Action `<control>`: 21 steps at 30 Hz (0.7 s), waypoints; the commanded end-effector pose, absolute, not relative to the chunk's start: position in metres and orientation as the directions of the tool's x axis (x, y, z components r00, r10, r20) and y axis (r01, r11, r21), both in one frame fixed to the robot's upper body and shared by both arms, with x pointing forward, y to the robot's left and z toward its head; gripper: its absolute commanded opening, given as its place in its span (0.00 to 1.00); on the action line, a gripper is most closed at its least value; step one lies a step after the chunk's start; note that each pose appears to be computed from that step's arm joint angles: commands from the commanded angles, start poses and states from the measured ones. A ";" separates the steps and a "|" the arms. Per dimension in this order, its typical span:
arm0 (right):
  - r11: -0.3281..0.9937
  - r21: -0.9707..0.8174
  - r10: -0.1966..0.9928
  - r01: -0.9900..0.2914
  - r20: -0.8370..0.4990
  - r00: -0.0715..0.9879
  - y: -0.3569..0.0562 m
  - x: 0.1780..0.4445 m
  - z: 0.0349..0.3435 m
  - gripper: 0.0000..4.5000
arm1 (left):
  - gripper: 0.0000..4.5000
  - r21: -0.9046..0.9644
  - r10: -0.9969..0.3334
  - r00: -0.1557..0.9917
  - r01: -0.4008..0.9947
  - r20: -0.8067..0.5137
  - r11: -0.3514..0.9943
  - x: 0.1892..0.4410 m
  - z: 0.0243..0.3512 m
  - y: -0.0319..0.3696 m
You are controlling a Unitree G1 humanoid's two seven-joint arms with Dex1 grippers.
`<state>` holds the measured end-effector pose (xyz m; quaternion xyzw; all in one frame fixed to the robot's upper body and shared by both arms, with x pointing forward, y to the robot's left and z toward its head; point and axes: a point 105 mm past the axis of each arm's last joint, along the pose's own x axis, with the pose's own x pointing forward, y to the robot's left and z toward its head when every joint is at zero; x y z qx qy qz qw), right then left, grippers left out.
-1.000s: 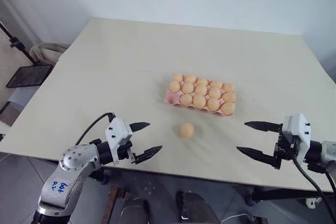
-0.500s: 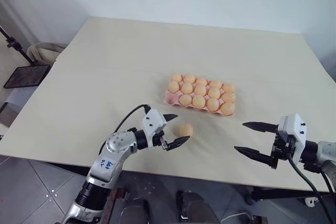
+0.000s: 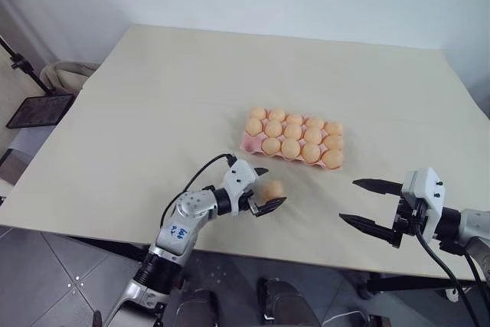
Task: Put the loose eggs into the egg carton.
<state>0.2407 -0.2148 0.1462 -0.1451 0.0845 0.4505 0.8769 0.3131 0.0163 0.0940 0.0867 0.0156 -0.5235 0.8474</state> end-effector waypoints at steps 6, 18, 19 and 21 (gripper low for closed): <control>0.544 -0.213 0.769 -0.812 -0.261 0.584 -0.211 0.239 0.155 1.00 | 0.73 0.162 -0.902 0.422 0.900 -0.092 0.404 0.311 0.103 0.006; 0.541 -0.215 0.769 -0.813 -0.266 0.582 -0.210 0.243 0.158 1.00 | 0.48 0.165 -0.794 0.598 0.777 0.105 0.607 0.342 0.164 0.039; 0.539 -0.216 0.769 -0.814 -0.266 0.581 -0.210 0.243 0.158 1.00 | 0.48 0.166 -0.776 0.619 0.758 0.124 0.631 0.346 0.172 0.043; 0.538 -0.217 0.770 -0.814 -0.267 0.580 -0.209 0.243 0.158 1.00 | 0.48 0.171 -0.741 0.655 0.721 0.151 0.672 0.354 0.182 0.050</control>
